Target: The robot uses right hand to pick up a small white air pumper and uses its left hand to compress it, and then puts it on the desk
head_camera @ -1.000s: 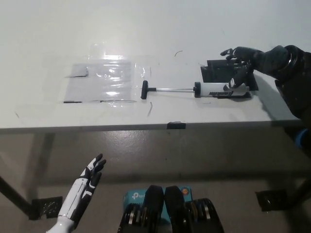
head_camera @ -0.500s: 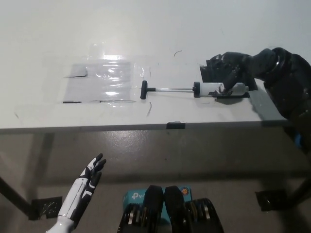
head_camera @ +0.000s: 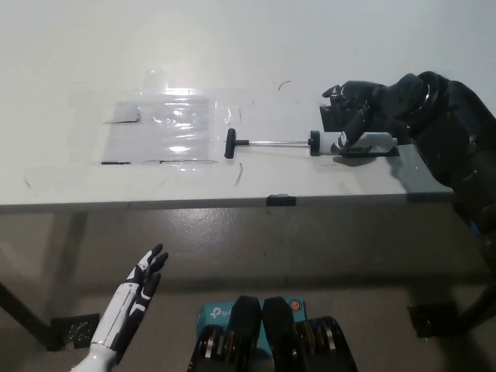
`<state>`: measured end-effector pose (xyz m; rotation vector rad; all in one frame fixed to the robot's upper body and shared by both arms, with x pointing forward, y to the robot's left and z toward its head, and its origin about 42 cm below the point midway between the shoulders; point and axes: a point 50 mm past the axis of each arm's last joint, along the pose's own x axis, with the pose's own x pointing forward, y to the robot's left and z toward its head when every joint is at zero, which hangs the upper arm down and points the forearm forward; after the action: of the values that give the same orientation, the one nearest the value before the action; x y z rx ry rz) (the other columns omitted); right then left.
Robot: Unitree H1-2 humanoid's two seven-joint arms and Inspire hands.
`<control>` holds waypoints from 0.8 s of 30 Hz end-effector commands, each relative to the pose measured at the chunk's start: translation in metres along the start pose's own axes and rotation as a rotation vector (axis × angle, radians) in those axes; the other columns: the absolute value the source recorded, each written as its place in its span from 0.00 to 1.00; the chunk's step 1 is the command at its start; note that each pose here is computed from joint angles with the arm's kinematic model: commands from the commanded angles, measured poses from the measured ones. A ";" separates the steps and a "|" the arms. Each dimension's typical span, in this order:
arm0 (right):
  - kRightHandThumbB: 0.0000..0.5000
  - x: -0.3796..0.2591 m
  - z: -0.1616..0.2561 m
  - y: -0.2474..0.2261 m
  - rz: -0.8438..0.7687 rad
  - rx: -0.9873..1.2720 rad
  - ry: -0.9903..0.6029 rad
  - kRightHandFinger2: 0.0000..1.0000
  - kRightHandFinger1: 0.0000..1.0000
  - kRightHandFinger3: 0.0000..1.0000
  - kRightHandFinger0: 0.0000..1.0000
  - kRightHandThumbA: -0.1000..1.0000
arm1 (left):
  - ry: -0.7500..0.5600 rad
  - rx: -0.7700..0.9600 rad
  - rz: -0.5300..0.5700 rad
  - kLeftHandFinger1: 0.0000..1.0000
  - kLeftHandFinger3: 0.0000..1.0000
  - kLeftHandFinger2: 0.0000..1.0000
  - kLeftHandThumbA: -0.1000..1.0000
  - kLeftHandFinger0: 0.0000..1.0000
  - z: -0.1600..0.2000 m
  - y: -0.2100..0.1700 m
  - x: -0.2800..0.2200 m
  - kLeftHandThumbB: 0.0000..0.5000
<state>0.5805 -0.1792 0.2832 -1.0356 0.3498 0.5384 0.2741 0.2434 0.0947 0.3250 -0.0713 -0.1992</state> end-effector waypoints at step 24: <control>0.86 -0.008 0.015 -0.033 -0.081 -0.136 0.005 1.00 1.00 1.00 1.00 0.88 | -0.081 0.035 0.011 1.00 1.00 1.00 1.00 1.00 0.015 0.013 0.007 0.23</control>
<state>0.5811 -0.1912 0.2697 -1.1269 0.4011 0.5384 0.2755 0.2454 0.0965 0.3289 -0.0772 -0.1959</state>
